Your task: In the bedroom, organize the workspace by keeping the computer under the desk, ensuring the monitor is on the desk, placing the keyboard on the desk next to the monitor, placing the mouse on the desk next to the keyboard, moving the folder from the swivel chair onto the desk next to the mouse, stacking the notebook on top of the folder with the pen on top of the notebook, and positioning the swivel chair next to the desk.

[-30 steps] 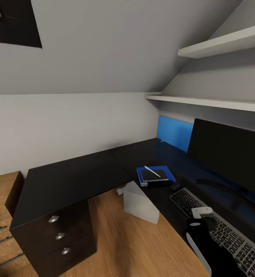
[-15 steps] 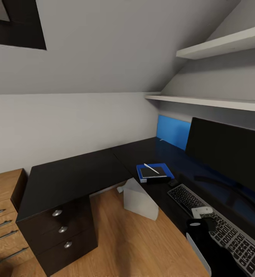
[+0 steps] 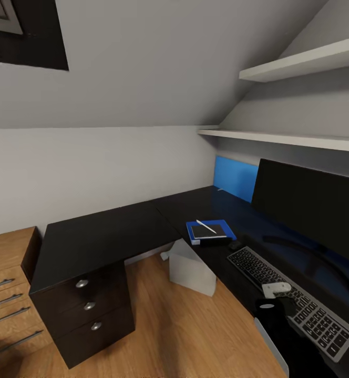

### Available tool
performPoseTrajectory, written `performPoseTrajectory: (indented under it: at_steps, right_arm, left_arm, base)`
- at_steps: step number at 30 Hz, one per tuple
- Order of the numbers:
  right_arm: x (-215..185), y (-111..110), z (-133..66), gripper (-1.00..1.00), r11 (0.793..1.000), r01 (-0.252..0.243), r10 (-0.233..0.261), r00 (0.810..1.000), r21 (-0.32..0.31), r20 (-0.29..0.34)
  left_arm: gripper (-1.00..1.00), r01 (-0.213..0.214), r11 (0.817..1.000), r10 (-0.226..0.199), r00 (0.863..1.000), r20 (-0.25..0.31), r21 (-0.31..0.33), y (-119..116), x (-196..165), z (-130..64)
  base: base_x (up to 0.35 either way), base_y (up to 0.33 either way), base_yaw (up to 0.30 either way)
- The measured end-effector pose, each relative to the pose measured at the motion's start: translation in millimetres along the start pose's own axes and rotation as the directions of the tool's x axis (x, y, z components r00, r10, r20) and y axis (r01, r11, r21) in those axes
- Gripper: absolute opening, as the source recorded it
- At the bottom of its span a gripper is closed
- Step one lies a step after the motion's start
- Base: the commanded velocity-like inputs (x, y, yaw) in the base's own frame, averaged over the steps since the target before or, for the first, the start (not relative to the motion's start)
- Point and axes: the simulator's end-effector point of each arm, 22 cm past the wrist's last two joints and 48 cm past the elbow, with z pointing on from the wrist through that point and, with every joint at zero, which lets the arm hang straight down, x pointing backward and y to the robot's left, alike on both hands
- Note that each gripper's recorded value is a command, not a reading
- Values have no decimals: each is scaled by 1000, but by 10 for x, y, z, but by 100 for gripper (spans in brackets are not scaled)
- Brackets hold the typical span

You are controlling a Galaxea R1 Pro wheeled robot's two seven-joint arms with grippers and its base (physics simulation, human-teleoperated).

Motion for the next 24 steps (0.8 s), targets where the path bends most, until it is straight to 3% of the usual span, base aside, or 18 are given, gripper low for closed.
performPoseTrajectory:
  at_steps: [24]
  right_arm:
    - [81, -12, 34, 100, 1000, 18, -18, 1000, 9, -15]
  left_arm:
    - [100, 24, 999, -24, 1000, -5, -25, 79, 4, 13]
  base:
    - [-4, -71, 0]
